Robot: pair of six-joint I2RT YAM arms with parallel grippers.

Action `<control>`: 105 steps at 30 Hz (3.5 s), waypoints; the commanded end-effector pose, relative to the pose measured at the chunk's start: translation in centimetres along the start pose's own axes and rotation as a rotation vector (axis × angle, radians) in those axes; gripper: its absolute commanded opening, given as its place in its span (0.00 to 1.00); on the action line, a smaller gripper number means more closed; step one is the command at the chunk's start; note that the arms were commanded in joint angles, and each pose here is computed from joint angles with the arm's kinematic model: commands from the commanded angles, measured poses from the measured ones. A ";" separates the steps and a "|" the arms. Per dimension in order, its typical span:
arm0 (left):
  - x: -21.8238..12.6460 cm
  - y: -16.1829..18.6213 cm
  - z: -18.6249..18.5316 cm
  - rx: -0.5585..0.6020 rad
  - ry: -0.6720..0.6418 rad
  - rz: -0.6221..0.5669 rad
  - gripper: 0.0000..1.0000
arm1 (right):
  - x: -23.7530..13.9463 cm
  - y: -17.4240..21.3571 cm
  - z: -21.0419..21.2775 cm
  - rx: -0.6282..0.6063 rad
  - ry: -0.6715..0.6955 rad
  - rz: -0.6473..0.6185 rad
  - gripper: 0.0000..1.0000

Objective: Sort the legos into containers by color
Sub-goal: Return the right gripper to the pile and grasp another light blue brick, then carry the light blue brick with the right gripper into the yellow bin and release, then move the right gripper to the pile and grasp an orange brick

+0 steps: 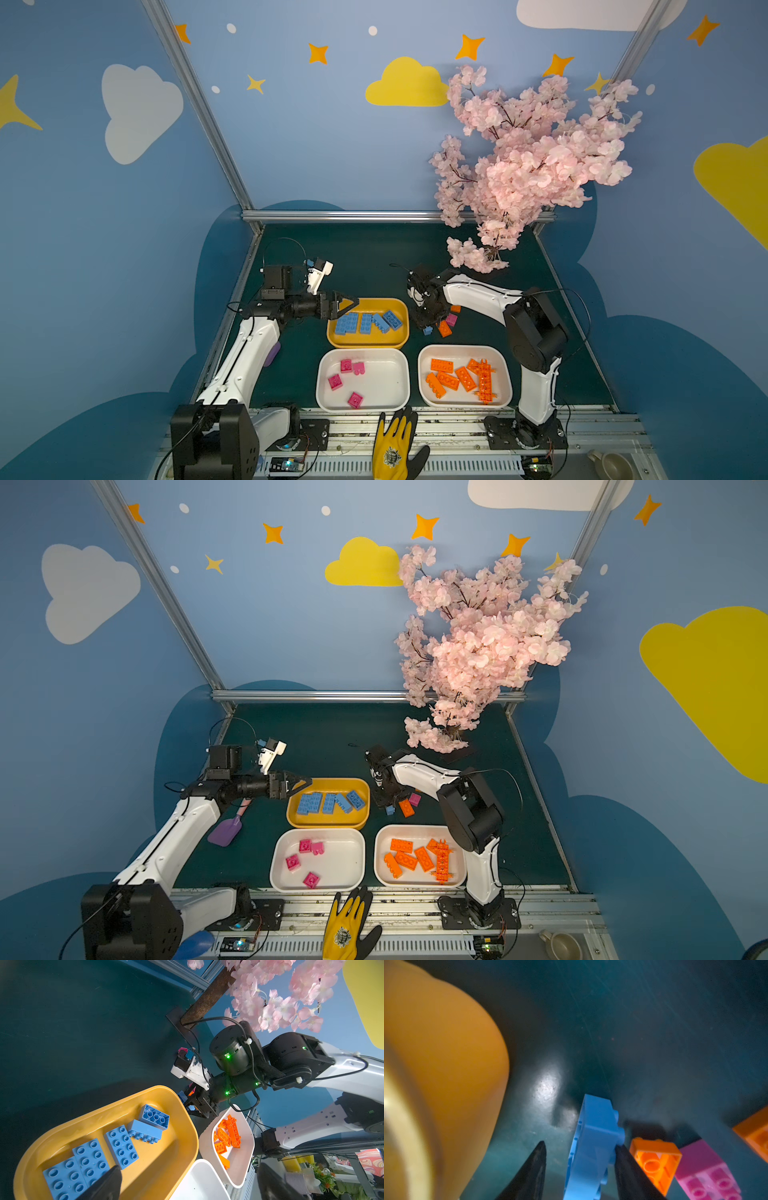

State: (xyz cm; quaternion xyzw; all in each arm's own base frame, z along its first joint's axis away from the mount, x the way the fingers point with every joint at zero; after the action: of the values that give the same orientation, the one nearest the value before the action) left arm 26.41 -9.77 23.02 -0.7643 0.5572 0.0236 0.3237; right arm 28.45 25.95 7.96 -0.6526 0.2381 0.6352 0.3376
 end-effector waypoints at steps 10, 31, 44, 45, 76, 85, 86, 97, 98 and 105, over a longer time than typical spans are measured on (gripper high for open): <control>-0.2 0.4 -0.3 0.006 0.015 -0.004 0.99 | -3.2 -0.1 0.0 -0.038 0.026 -0.079 0.14; -0.4 0.0 -0.4 0.005 -0.001 -0.010 0.99 | -8.5 -3.9 12.0 -0.788 -0.220 -0.309 0.14; -0.6 0.9 -0.2 -0.003 -0.008 -0.005 1.00 | -4.1 -4.6 12.3 -0.849 -0.286 -0.239 0.42; -0.6 0.9 -0.3 -0.003 -0.007 -0.003 0.99 | -4.5 -4.5 12.2 -0.834 -0.294 -0.246 0.47; -0.2 1.0 -0.1 -0.028 0.035 0.002 0.99 | -2.5 6.6 -3.4 0.167 -0.005 -0.014 0.61; 0.0 0.8 0.2 -0.032 0.033 0.004 0.99 | 0.0 6.0 -3.8 0.168 0.017 0.015 0.58; -0.1 0.8 0.1 -0.029 0.035 0.002 0.99 | 0.2 5.9 -3.8 0.167 0.017 0.013 0.57; 0.0 0.9 0.2 -0.033 0.033 -0.003 0.99 | 1.2 3.9 -4.5 0.161 0.128 0.007 0.43; 0.0 0.9 0.3 -0.035 0.031 -0.004 1.00 | 1.2 3.9 -4.5 0.154 0.143 0.014 0.40; 0.0 1.0 0.4 -0.034 0.034 -0.003 0.99 | -0.4 3.4 -4.4 0.163 0.188 -0.003 0.21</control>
State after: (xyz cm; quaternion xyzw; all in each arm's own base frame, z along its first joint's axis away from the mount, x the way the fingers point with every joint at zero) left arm 25.76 -9.77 22.39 -0.7712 0.5590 0.0245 0.3037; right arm 28.70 20.63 6.88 -0.6718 0.3084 0.5639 0.3681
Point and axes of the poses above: each gripper's point midway between its finger pads, its own x axis out along the fingers, its own z axis along the line the jaws close on, y = z × x, the point moved 5 cm from there along -x, back along the fingers, and after that the axes turned 12 degrees about -x, right-handed, at the moved point
